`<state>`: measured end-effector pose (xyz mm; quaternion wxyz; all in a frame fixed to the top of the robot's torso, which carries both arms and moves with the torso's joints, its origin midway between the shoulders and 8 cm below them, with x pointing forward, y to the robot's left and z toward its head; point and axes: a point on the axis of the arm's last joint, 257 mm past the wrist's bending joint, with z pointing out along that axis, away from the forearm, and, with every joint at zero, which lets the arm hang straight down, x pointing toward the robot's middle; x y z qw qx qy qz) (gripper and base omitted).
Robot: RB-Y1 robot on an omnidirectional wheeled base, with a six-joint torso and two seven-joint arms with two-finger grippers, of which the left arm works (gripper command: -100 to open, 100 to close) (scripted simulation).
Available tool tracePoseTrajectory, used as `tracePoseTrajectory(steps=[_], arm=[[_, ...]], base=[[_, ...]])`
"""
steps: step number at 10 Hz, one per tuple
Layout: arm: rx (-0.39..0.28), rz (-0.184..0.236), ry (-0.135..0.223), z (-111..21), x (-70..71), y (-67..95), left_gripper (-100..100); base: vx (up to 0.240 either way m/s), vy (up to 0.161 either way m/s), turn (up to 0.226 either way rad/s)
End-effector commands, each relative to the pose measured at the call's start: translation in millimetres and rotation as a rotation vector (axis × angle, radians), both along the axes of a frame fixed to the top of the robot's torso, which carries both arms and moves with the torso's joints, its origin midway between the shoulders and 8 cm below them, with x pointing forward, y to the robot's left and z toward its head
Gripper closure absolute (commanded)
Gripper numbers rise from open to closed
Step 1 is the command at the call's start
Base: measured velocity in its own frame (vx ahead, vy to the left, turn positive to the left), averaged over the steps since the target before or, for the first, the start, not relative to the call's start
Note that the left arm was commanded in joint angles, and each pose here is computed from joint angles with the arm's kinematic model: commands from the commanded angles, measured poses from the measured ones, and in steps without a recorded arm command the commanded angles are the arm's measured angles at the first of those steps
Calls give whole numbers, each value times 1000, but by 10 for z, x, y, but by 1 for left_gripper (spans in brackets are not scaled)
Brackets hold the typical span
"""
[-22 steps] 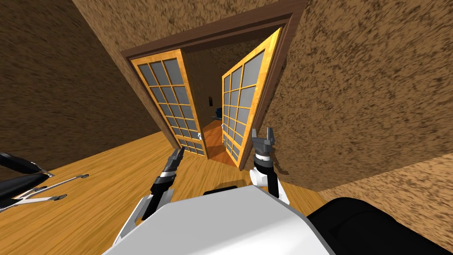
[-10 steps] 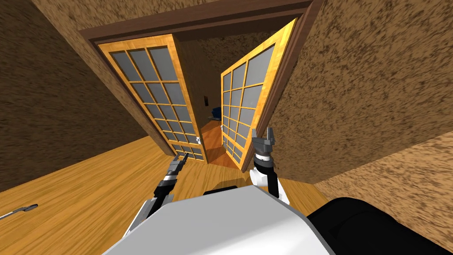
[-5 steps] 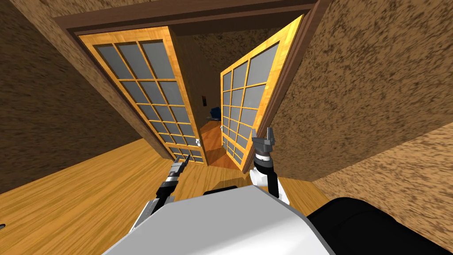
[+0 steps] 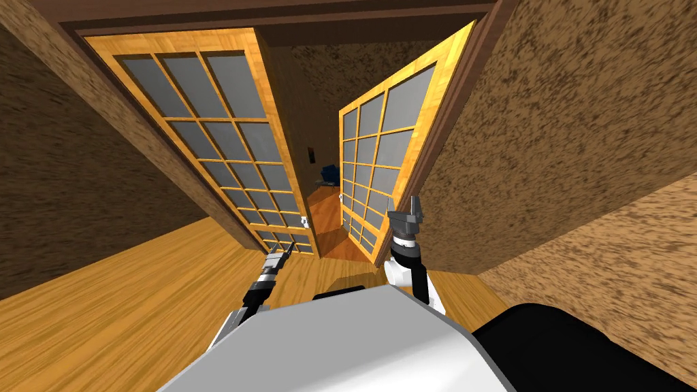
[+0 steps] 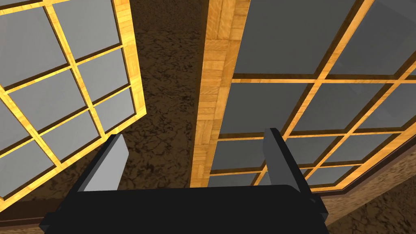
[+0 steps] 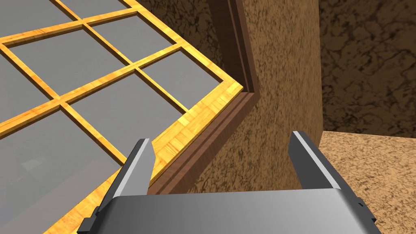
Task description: Push the door open
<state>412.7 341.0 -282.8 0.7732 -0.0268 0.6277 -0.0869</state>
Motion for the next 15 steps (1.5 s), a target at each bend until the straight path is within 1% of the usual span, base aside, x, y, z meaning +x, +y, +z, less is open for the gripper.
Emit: tracePoseTrajectory(steps=[1, 4, 5, 10, 11, 12, 13, 15], arm=[[34, 6, 28, -157, -14, -28, -100], [68, 11, 60, -342, -33, -63, -100], [86, 12, 79, -450, -46, -94, -100], [124, 10, 122, -702, -86, -190, -100], [135, 8, 136, -783, -100, -233, -100], [140, 7, 143, -824, -108, -256, -100], [150, 4, 157, -903, -125, -303, -100], [158, 0, 171, -989, -143, -365, -100]], base=[[106, 132, -115], [79, 96, -66], [80, 107, -119], [62, 87, -54], [79, 99, -66], [70, 91, -72], [74, 100, -66], [59, 82, -57]])
